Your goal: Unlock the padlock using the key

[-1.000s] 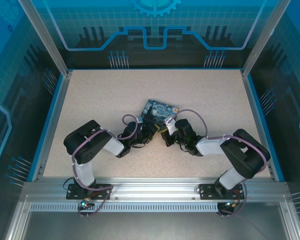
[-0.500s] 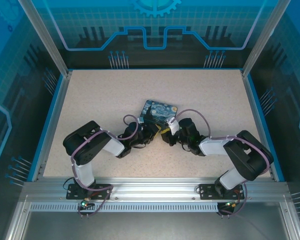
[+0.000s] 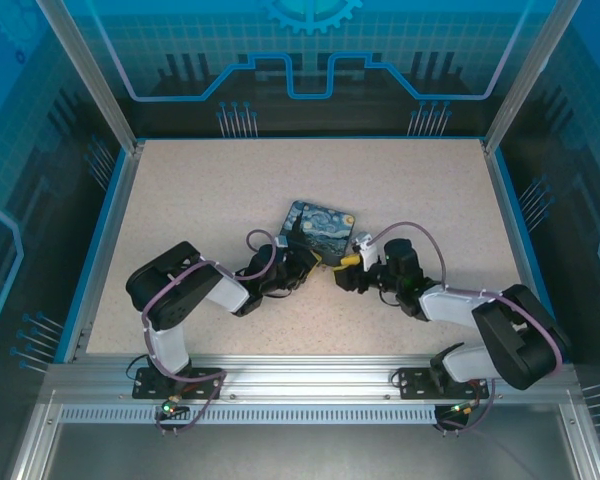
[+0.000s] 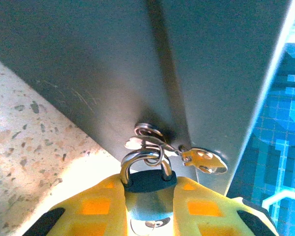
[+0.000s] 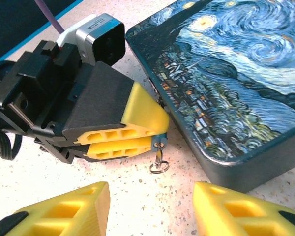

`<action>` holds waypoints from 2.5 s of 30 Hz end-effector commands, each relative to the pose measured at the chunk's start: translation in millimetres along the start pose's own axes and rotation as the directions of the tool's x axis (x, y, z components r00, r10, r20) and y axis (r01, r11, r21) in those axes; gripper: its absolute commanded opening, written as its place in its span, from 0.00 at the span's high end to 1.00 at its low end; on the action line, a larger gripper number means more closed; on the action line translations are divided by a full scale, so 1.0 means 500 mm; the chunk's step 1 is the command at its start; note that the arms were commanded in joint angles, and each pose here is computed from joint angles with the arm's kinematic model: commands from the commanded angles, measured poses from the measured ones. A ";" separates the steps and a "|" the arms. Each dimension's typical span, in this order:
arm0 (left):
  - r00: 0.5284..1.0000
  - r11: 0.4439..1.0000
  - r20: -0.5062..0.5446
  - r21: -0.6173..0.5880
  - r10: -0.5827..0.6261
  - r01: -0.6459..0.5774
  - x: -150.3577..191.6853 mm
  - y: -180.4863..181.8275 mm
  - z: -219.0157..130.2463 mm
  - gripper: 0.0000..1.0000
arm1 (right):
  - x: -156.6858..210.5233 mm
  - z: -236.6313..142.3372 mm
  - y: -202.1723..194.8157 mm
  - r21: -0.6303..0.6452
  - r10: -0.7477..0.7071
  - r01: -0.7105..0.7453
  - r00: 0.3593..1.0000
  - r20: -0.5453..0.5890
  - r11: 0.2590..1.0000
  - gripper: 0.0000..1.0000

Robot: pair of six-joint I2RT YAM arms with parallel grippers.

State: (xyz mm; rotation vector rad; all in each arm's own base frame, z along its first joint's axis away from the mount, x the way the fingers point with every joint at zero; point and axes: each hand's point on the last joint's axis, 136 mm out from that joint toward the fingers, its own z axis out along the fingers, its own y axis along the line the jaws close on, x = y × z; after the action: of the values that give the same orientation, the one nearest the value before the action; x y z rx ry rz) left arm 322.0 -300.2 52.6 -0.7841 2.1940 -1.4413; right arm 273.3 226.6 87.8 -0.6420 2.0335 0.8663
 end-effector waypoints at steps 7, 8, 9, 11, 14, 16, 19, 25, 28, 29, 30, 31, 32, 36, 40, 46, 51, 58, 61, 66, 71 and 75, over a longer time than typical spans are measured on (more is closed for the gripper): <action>1.000 0.997 0.004 0.073 0.025 -0.025 -0.004 -0.054 0.000 0.89 | 0.001 0.047 0.031 -0.144 0.088 -0.094 0.995 -0.047 0.985 0.65; 1.000 0.997 0.003 0.070 0.023 -0.024 -0.004 -0.052 0.000 0.89 | 0.002 0.052 0.031 -0.142 0.088 -0.095 0.995 -0.050 0.985 0.67; 1.000 0.997 0.003 0.073 0.023 -0.023 -0.004 -0.054 -0.001 0.89 | 0.001 0.058 0.029 -0.136 0.090 -0.096 0.995 -0.050 0.986 0.68; 1.000 0.997 0.001 0.073 0.021 -0.021 -0.003 -0.054 0.000 0.90 | -0.002 0.065 0.024 -0.124 0.096 -0.101 0.994 -0.048 0.987 0.70; 1.000 0.997 0.000 0.075 0.021 -0.021 -0.003 -0.055 0.000 0.90 | -0.003 0.072 0.015 -0.105 0.103 -0.107 0.994 -0.046 0.989 0.75; 1.000 0.997 0.001 0.079 0.020 -0.020 -0.003 -0.056 0.000 0.90 | -0.002 0.077 0.012 -0.097 0.103 -0.108 0.993 -0.053 0.989 0.78; 1.000 0.997 -0.002 0.077 0.019 -0.019 -0.002 -0.054 0.001 0.90 | 0.005 0.086 0.008 -0.078 0.097 -0.102 0.993 -0.070 0.992 0.79; 1.000 0.997 -0.001 0.081 0.014 -0.014 -0.003 -0.054 0.002 0.90 | 0.017 0.098 0.004 -0.060 0.096 -0.102 0.991 -0.090 0.993 0.83; 1.000 0.996 -0.004 0.084 0.014 -0.013 -0.002 -0.055 0.003 0.90 | 0.023 0.102 0.001 -0.048 0.096 -0.101 0.991 -0.098 0.994 0.85; 1.000 0.996 -0.004 0.085 0.012 -0.011 -0.002 -0.056 0.003 0.90 | 0.025 0.102 0.001 -0.047 0.096 -0.101 0.990 -0.100 0.994 0.87; 1.000 0.996 -0.002 0.085 0.011 -0.011 -0.003 -0.055 0.003 0.90 | 0.024 0.102 0.000 -0.043 0.095 -0.100 0.991 -0.099 0.994 0.90; 1.000 0.996 -0.003 0.084 0.011 -0.011 -0.002 -0.054 0.003 0.90 | 0.022 0.102 -0.001 -0.042 0.094 -0.098 0.991 -0.096 0.994 0.94; 1.000 0.996 -0.003 0.083 0.010 -0.010 -0.002 -0.054 0.003 0.90 | 0.022 0.101 -0.001 -0.039 0.093 -0.097 0.991 -0.095 0.994 0.97; 1.000 0.997 -0.010 0.083 0.009 -0.009 0.001 -0.052 0.004 0.90 | 0.011 0.099 0.000 -0.038 0.084 -0.087 0.993 -0.082 0.996 1.00; 1.000 0.996 -0.012 0.085 0.010 -0.009 0.001 -0.054 0.004 0.91 | -0.002 0.103 0.009 -0.048 0.070 -0.073 0.995 -0.069 0.996 1.00; 1.000 0.996 -0.020 0.093 0.004 -0.002 0.006 -0.060 0.004 0.92 | -0.028 0.124 0.017 -0.066 0.053 -0.056 0.997 -0.047 0.996 1.00; 1.000 0.996 -0.007 0.086 0.004 -0.004 0.001 -0.056 0.001 0.92 | -0.024 0.109 0.008 -0.031 0.045 -0.046 0.998 -0.053 0.998 1.00; 1.000 0.995 -0.005 0.095 -0.015 0.016 -0.002 -0.062 0.003 0.92 | 0.006 0.063 -0.002 0.001 0.098 -0.098 0.992 -0.086 0.995 0.79; 0.999 0.994 0.000 0.106 -0.033 0.033 -0.008 -0.072 0.000 0.93 | 0.009 0.054 0.003 0.001 0.151 -0.152 0.983 -0.108 0.988 0.72; 1.000 0.995 0.003 0.101 -0.024 0.023 -0.011 -0.093 -0.005 0.93 | 0.006 0.040 0.000 0.044 0.241 -0.238 0.964 -0.110 0.970 0.66; 1.000 0.995 -0.003 0.099 -0.025 0.025 -0.010 -0.111 -0.007 0.87 | 0.005 0.040 -0.001 0.075 0.284 -0.276 0.951 -0.124 0.958 0.66; 1.000 0.994 0.003 0.104 -0.022 0.021 -0.012 -0.119 -0.010 0.90 | 0.005 0.053 -0.002 0.084 0.282 -0.273 0.951 -0.128 0.958 0.66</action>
State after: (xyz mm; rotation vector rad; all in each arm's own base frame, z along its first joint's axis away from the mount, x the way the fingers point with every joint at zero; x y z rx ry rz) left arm 334.5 -306.4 88.0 -0.7954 2.1297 -1.4986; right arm 281.9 242.2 73.9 -0.4182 2.2821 0.9415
